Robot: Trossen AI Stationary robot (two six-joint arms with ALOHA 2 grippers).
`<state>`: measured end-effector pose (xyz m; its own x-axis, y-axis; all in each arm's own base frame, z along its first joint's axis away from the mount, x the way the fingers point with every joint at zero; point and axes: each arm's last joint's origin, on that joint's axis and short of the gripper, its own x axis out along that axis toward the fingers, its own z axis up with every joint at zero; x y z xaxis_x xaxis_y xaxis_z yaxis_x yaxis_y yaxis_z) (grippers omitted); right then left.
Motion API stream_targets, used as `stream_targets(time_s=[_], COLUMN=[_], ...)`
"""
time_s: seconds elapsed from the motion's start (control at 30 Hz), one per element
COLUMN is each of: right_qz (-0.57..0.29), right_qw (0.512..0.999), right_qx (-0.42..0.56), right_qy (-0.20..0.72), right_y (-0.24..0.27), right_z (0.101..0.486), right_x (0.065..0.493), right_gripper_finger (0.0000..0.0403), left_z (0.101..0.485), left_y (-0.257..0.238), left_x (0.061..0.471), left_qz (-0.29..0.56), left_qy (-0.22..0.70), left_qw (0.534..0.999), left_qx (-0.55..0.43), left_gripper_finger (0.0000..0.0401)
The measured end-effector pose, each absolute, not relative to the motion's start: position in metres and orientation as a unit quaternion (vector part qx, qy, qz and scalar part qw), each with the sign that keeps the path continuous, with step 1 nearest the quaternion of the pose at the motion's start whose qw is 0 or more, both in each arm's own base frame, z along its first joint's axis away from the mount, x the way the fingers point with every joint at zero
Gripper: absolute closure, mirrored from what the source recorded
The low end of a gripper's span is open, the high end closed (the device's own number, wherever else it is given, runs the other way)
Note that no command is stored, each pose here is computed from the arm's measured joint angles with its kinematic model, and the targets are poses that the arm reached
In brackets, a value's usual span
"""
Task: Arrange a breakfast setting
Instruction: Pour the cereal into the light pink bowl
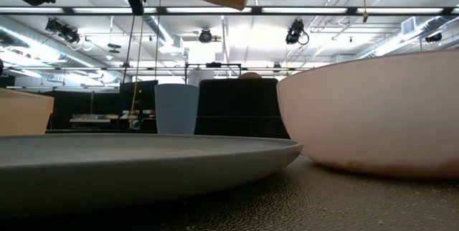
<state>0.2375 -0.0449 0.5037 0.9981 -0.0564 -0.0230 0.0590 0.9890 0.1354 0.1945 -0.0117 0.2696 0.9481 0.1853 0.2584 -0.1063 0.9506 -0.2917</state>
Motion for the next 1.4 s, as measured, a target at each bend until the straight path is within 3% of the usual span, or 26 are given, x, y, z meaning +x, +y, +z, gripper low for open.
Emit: stream_targets(time_s=[0.23,0.53,0.67,0.87,0.93,1.4], right_qz=[-0.018,0.018,0.017,0.014,0.021,0.039], right_qw=[0.997,0.996,0.996,0.998,0.998,0.995], right_qx=[0.075,0.086,0.086,0.062,0.06,0.069], right_qy=[0.015,0.029,0.031,0.029,0.031,0.067], right_y=[-0.047,-0.052,-0.052,-0.05,-0.049,-0.046], right_z=[0.502,0.482,0.478,0.477,0.477,0.475], right_x=[0.243,0.288,0.295,0.298,0.298,0.287], right_gripper_finger=[0.0113,0.0135,0.02,0.036,0.0388,0.0395], left_z=[0.269,0.269,0.27,0.27,0.269,0.277], left_y=[-0.012,-0.012,-0.012,-0.011,-0.012,-0.011], left_x=[0.195,0.195,0.194,0.194,0.194,0.185], left_qz=[0.075,0.075,0.073,0.077,0.077,0.07], left_qy=[-0.138,-0.14,-0.147,-0.145,-0.142,-0.158], left_qw=[0.978,0.978,0.975,0.975,0.976,0.971], left_qx=[-0.133,-0.139,-0.15,-0.15,-0.149,-0.165], left_gripper_finger=[0.0191,0.0191,0.0191,0.0191,0.019,0.0098])
